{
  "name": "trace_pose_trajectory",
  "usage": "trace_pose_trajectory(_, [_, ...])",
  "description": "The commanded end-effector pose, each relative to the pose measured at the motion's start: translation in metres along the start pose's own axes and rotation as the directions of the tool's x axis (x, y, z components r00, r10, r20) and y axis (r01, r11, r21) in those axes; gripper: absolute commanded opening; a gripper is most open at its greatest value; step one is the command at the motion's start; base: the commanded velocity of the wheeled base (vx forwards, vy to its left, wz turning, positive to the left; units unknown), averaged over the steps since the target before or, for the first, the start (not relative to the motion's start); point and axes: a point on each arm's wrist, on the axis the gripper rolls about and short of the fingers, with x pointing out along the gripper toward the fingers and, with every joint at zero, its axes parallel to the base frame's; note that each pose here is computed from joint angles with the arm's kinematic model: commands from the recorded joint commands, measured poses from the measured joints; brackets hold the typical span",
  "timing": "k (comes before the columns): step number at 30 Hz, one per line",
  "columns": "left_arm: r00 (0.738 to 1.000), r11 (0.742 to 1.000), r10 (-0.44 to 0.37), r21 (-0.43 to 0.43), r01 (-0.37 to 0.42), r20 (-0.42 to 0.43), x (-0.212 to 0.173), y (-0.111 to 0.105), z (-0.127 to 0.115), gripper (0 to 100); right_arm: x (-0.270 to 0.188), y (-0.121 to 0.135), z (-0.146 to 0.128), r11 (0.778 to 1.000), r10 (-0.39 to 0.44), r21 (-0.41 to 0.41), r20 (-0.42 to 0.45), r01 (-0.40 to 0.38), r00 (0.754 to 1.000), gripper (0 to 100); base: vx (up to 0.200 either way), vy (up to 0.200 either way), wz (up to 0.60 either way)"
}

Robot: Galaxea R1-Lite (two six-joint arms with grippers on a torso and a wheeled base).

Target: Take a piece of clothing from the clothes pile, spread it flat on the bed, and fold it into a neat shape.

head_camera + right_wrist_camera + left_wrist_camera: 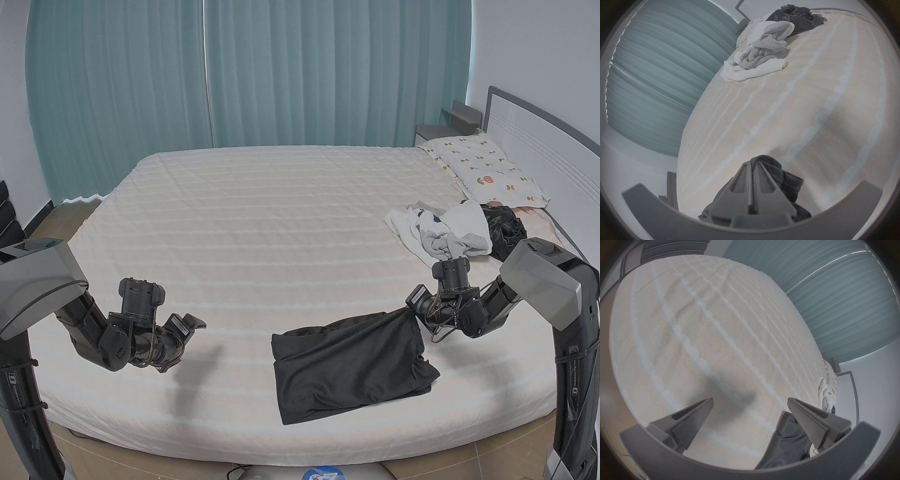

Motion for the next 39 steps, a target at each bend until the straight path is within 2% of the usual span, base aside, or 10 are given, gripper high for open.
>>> trace_pose_trajectory(1, [1.0,1.0,0.004,-0.001,-0.004,-0.001,0.002,0.001,0.0,100,-0.001,0.0,0.003,1.0,0.001,0.002,0.006,-0.001,1.0,0,0.0,0.0,0.0])
trace_pose_trajectory(8, [1.0,1.0,0.004,-0.001,-0.004,-0.003,0.002,0.0,0.0,100,-0.002,-0.006,0.006,1.0,-0.014,0.005,0.007,0.014,1.0,0,0.0,0.0,0.0])
trace_pose_trajectory(9, [1.0,1.0,0.004,-0.001,-0.004,-0.003,0.002,0.0,0.0,100,-0.003,-0.008,0.005,1.0,-0.016,0.004,-0.001,0.016,1.0,100,0.0,0.0,0.0])
trace_pose_trajectory(14, [1.0,1.0,0.003,-0.001,-0.003,-0.004,0.002,0.0,0.0,100,-0.022,-0.013,-0.001,0.994,0.046,-0.1,-0.019,-0.047,0.999,100,0.0,0.0,0.0])
trace_pose_trajectory(19, [1.0,1.0,0.005,-0.001,-0.005,-0.005,0.003,0.001,0.0,100,-0.061,-0.018,-0.008,0.956,0.149,-0.249,-0.05,-0.157,0.988,100,0.0,0.0,0.0])
trace_pose_trajectory(22, [1.0,1.0,0.003,-0.001,-0.003,-0.004,0.003,0.0,0.0,100,-0.079,-0.024,-0.013,0.944,0.145,-0.286,-0.086,-0.164,0.986,100,0.0,0.0,0.0])
trace_pose_trajectory(27, [1.0,1.0,0.006,-0.001,-0.006,-0.006,0.003,0.001,0.0,100,-0.113,-0.045,-0.031,0.914,0.128,-0.353,-0.218,-0.2,0.968,100,0.0,0.0,0.0])
trace_pose_trajectory(37, [1.0,1.0,0.006,-0.001,-0.006,-0.006,0.003,0.001,0.0,100,-0.111,-0.065,-0.048,0.904,0.046,-0.397,-0.279,-0.159,0.959,100,0.0,0.0,0.0])
trace_pose_trajectory(38, [1.0,1.0,0.007,-0.001,-0.007,-0.007,0.003,0.001,0.0,100,-0.111,-0.068,-0.05,0.899,0.035,-0.41,-0.287,-0.156,0.957,0,0.0,0.0,0.0])
trace_pose_trajectory(39, [1.0,1.0,0.007,-0.001,-0.007,-0.007,0.003,0.001,0.0,100,-0.111,-0.068,-0.05,0.899,0.035,-0.41,-0.287,-0.156,0.957,0,0.0,0.0,0.0])
